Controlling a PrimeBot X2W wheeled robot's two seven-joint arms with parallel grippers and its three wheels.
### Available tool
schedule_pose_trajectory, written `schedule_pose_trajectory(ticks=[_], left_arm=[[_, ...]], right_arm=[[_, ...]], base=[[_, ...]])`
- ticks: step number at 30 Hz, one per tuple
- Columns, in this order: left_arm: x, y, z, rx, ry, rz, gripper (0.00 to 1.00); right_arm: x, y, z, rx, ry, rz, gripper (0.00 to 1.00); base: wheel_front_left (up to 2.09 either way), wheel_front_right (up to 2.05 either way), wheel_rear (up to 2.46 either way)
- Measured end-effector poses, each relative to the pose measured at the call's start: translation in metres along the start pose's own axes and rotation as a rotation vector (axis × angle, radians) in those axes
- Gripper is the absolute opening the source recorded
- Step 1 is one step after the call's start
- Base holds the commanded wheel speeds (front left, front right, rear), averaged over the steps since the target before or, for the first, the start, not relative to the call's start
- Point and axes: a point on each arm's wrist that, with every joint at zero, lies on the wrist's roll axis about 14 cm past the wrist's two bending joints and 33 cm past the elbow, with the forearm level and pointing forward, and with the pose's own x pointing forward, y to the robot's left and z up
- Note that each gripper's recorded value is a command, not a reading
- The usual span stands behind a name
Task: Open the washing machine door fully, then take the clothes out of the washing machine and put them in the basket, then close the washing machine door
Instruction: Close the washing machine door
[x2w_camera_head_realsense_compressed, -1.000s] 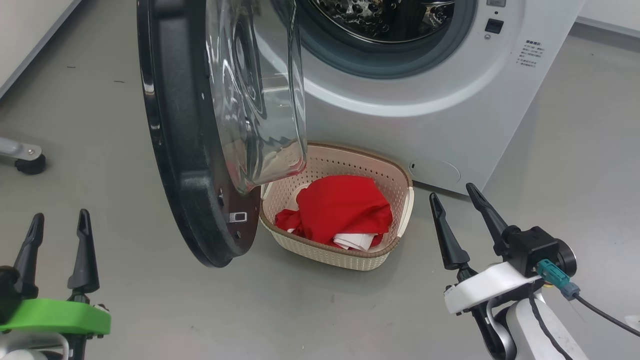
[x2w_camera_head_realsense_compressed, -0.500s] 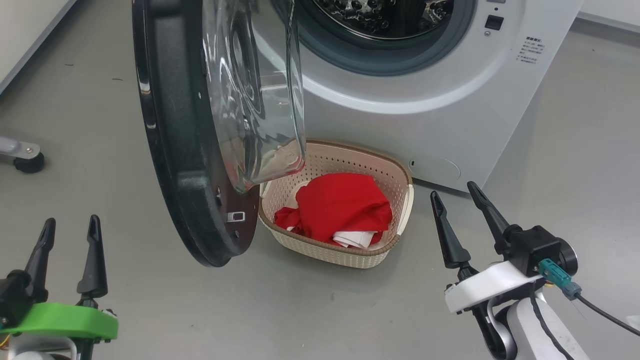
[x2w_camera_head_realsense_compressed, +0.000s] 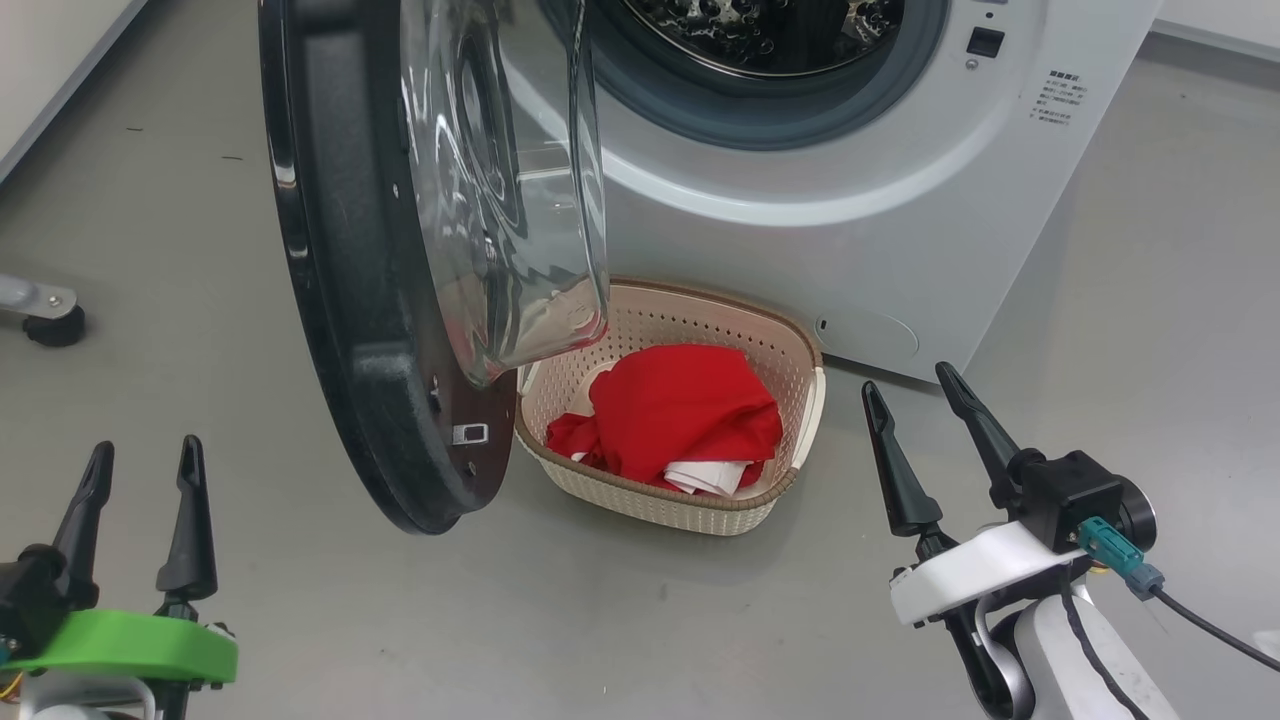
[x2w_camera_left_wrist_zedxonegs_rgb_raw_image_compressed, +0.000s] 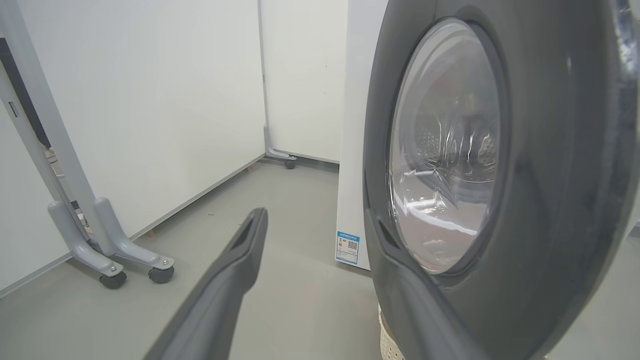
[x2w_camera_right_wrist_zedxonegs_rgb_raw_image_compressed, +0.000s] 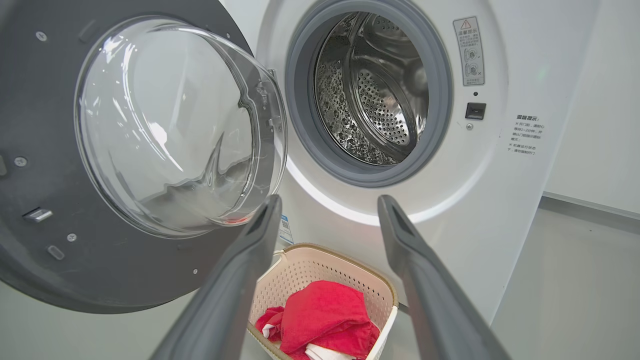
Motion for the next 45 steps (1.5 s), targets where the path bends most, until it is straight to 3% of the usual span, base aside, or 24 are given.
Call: schedule_pose_trajectory(ticks=[30, 31, 33, 34, 45], left_arm=[[0.001, -0.0013, -0.0033, 0.012, 0.009, -0.006, 1.0], [0.0011, -0.0014, -0.0031, 0.012, 0.009, -0.006, 0.97], [0.0017, -0.0021, -0.0024, 0.008, 0.005, -0.006, 0.05], [0.0017, -0.0021, -0.0024, 0.008, 0.005, -0.006, 0.0], [0.0006, -0.004, -0.0014, 0.002, 0.001, -0.01, 0.0]], right_arm=[[-0.0005, 0.0013, 0.0031, -0.004, -0.007, 0.0, 1.0], [-0.0005, 0.0013, 0.0033, -0.004, -0.007, 0.0, 1.0], [-0.0006, 0.0015, 0.0034, -0.004, -0.008, 0.001, 1.0], [-0.0006, 0.0015, 0.0034, -0.004, -0.008, 0.001, 1.0], [-0.0012, 0.0036, 0.0045, -0.007, -0.009, 0.005, 1.0]], base=[[0.0, 0.0, 0.0], [0.0, 0.0, 0.0], [0.0, 0.0, 0.0], [0.0, 0.0, 0.0], [0.0, 0.0, 0.0]])
